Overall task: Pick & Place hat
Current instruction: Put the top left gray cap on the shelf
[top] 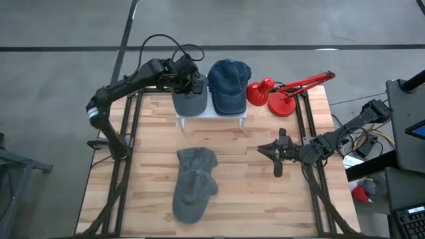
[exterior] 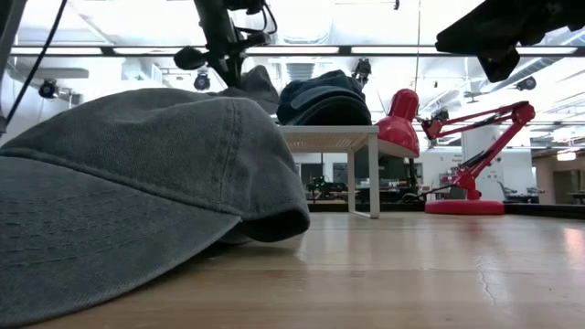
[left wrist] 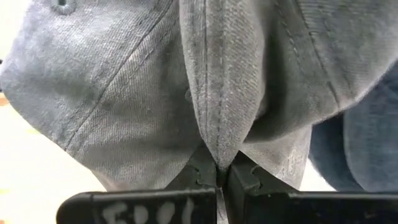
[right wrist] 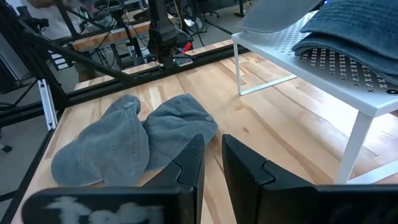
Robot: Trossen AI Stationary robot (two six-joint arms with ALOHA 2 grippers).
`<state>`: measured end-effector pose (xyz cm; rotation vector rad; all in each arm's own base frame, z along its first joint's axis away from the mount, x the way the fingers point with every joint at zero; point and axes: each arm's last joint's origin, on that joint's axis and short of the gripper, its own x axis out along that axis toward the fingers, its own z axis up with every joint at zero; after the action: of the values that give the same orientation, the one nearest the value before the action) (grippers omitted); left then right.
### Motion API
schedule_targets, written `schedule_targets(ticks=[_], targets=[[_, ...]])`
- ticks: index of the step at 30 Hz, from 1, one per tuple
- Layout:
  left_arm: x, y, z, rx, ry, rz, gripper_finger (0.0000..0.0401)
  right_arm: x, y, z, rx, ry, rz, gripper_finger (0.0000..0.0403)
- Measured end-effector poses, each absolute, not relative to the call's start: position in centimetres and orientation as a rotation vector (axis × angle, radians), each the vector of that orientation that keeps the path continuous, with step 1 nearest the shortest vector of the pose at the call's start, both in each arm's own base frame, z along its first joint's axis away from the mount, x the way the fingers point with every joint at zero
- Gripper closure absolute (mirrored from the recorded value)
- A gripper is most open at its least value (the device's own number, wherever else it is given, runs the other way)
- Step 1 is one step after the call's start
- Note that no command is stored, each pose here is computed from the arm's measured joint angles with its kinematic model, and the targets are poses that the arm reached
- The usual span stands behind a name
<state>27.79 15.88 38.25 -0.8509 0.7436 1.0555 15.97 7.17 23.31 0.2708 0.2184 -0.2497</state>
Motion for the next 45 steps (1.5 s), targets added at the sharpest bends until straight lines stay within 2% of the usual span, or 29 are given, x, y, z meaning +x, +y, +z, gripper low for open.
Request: schedule_targets(ticks=[22, 34, 45], targets=[[27.3, 17.2, 37.1, -0.865, 0.804, 1.15, 0.0401, 16.0, 7.2, 23.5, 0.275, 0.213, -0.248, 0.0351], [28.4, 17.8, 35.8, -0.872, 0.861, 1.126, 0.0401, 16.0, 7.2, 23.6, 0.276, 0.211, -0.248, 0.0351], [28.8, 18.0, 36.0, -0.89, 0.799, 1.099, 0.0401, 16.0, 7.2, 23.6, 0.277, 0.211, -0.248, 0.0351]])
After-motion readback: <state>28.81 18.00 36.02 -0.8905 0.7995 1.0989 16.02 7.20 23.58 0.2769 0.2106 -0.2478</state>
